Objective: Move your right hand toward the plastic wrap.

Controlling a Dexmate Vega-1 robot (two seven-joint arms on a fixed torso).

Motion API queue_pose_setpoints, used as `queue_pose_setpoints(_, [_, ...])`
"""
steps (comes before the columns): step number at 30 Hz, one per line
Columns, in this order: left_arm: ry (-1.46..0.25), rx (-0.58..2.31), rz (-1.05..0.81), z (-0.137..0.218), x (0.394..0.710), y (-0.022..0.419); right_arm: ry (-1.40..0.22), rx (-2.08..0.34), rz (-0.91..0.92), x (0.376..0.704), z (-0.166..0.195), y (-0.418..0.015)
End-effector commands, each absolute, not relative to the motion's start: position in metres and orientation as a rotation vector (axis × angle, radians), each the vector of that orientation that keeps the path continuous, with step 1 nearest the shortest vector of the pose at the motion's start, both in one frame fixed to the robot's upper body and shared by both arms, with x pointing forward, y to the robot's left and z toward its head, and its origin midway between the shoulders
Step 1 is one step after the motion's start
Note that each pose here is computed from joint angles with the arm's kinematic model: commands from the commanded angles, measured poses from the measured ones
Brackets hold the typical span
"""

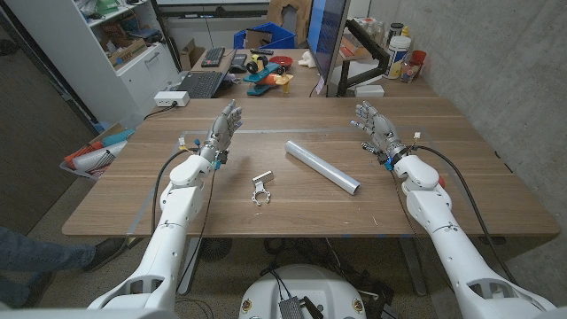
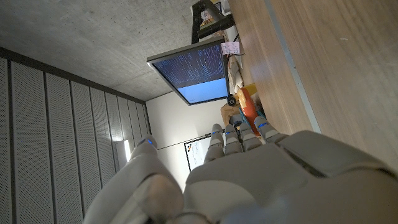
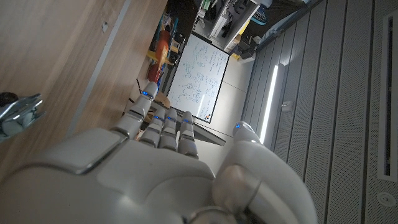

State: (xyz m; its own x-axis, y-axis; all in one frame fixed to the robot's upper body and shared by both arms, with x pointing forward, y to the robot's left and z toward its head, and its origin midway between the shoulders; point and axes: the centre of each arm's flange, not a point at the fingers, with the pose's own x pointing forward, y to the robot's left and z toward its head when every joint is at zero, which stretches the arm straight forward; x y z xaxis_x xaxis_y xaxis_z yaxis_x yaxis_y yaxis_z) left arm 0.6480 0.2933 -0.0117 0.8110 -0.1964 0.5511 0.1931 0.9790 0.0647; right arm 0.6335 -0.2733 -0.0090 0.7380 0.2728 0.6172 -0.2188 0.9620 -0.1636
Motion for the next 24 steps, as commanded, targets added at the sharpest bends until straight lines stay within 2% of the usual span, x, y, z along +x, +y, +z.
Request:
queue_pose_setpoints(1, [-0.593,0.007,-0.209,-0.009,0.649,0.292,-0.717,-0.136,0.271,0.625,-0.005,-0.27])
queue_pose_setpoints(24, [-0.593,0.02,-0.204,-0.008,0.646,0.292,-0.769,-0.236,0.278,0.611,0.001,-0.259])
